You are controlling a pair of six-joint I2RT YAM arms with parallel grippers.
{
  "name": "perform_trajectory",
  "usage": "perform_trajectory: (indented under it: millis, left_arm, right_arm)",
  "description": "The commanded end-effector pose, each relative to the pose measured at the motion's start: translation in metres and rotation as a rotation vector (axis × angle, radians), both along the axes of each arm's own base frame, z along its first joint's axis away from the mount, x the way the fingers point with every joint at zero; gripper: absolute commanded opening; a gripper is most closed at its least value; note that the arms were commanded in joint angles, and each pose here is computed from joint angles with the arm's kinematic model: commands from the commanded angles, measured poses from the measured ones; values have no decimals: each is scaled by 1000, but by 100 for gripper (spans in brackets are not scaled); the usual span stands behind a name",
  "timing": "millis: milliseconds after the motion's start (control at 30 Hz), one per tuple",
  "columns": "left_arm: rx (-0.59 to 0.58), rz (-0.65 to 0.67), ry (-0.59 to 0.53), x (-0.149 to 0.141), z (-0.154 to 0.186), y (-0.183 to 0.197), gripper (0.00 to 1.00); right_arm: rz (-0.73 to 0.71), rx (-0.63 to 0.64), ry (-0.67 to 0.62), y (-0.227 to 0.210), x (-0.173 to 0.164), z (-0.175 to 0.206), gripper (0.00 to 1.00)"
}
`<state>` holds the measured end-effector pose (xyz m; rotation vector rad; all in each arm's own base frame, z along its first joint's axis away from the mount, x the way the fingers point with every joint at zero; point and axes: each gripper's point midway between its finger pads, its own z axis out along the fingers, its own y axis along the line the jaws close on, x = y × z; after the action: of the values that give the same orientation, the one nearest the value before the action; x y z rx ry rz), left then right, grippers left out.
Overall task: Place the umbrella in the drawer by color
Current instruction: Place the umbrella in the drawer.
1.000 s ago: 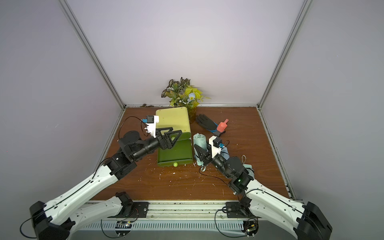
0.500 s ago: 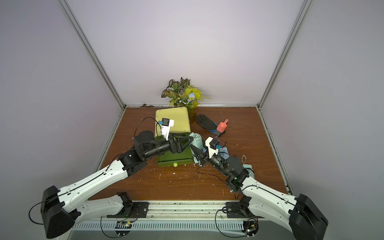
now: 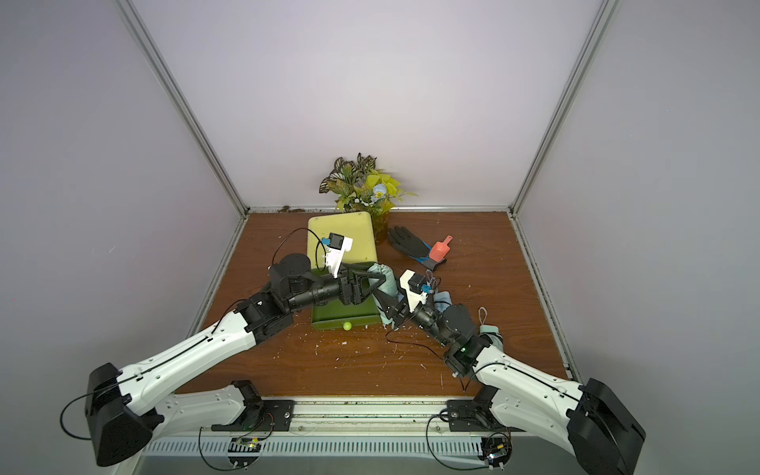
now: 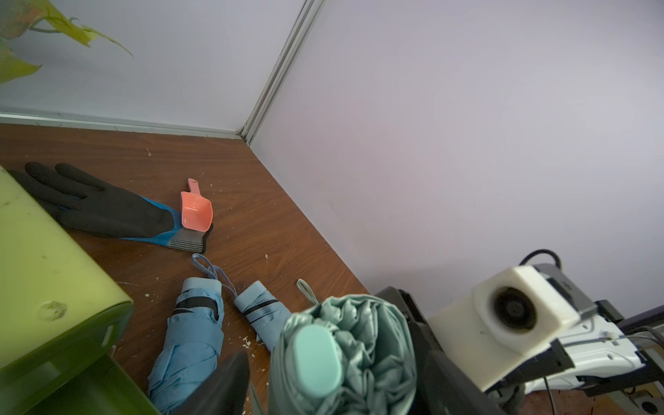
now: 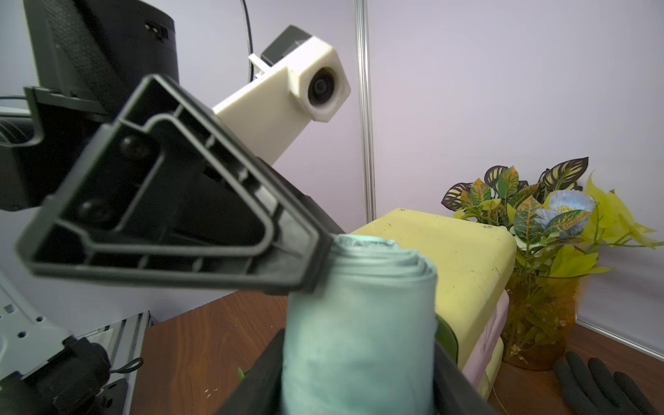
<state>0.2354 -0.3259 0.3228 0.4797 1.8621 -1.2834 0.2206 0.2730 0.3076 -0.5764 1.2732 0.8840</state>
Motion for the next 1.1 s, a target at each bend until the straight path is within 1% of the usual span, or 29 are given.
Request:
perform_trajectory:
  millis: [0,67,267,333,467,500,567,667,700,733,800,867,933,1000,1067]
  left_arm:
    - [36,-25,-21,-4,1,-3,77]
    - [38,-4,-33,-2,3,-1,66]
    - [32,41,-69,1,12,7,40]
    - [29,50,-77,2,15,9,29]
    - [42,78,-91,4,17,14,3]
    - [47,87,-97,5,19,16,0]
    - [65,133,-120,9,24,24,0]
    - [85,204,-173,13,39,38,0]
    - [95,227,-189,15,43,43,0]
    - [109,251,-213,16,48,49,0]
    - [166,295,-255,20,53,59,0]
    - [273,323,-299,26,52,66,0]
    - [372,348,-318,33,48,72,0]
    - [432,339,-338,35,46,73,0]
    - [459,320,-360,34,47,73,0]
  right_arm:
    - [32,100,-98,0,-9,49,54]
    - [45,95,-94,2,-10,48,54]
    - [92,29,-77,12,-14,36,57]
    - [97,10,-65,14,-13,31,59]
    - [92,4,-59,11,-15,27,64]
    - [90,1,-59,10,-15,26,66]
    - [81,-20,-55,8,-16,23,72]
    - [60,-54,-47,3,-17,14,84]
    - [50,-59,-43,0,-17,10,90]
    - [30,-57,-43,-5,-17,8,99]
    - [-26,-45,-35,-16,-14,2,99]
    - [-108,-40,-21,-31,-8,-6,99]
    - [-183,-27,-15,-46,-4,-11,99]
    - [-245,-3,-23,-61,-2,-13,99]
    - [-278,16,-33,-71,-4,-16,99]
